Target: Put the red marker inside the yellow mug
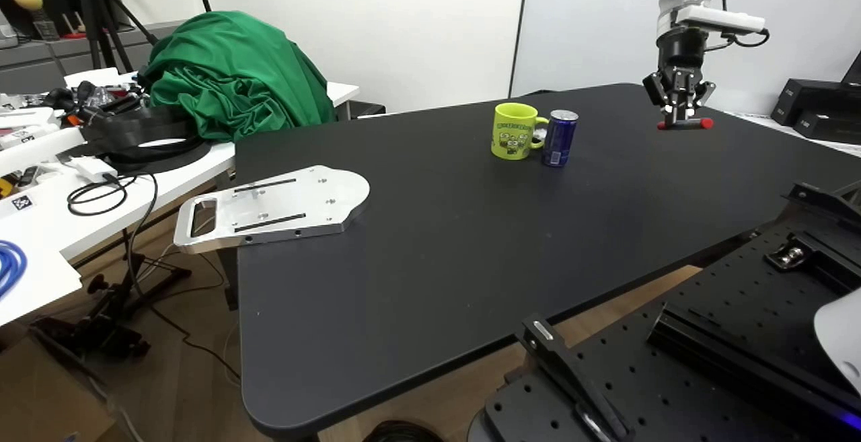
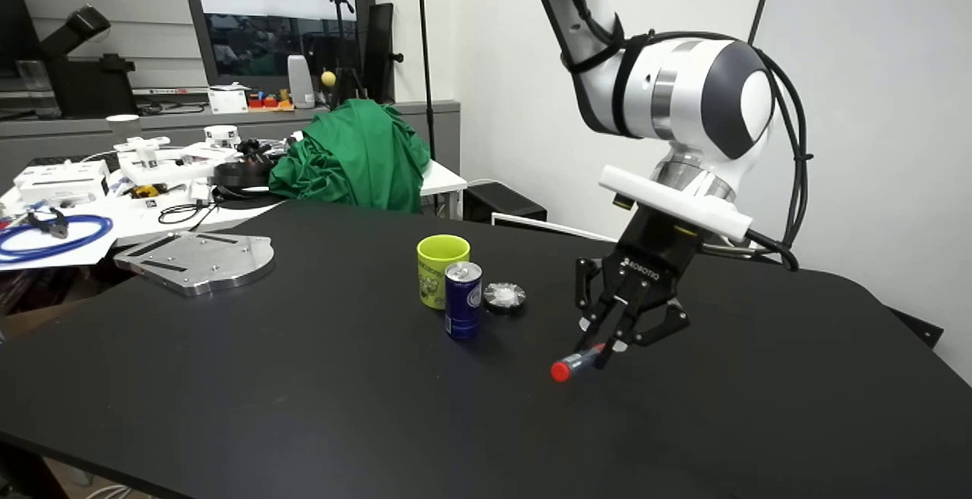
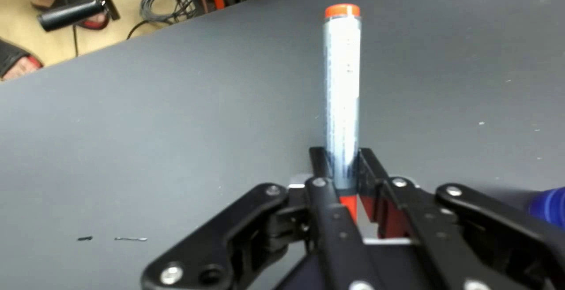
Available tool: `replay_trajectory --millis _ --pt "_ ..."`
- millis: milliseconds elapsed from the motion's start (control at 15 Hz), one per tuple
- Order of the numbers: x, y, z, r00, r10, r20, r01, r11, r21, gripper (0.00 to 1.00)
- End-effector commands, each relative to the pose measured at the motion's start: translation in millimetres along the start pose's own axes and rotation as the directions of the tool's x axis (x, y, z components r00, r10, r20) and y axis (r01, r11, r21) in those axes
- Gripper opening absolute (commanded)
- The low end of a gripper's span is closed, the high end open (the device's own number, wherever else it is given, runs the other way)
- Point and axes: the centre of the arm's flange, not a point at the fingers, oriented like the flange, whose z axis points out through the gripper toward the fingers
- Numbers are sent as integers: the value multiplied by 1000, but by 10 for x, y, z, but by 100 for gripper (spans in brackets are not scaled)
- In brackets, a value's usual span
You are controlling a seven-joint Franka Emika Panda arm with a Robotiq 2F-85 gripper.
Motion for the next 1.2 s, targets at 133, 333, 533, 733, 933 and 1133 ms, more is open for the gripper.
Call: replay_trajectory --millis 133,333,533,733,933,1133 --pt "418 -388 -599 976 112 189 -149 969 197 5" --pt "506 -730 -802 951 136 278 -221 927 304 5" --pt "584 -1106 -887 921 148 361 -299 863 407 5" --pt "732 -1354 -924 892 150 426 -373 776 509 5" --pt "905 -1545 -843 863 138 487 -436 692 575 5" --pt "989 -1735 -598 826 120 551 -489 640 593 5"
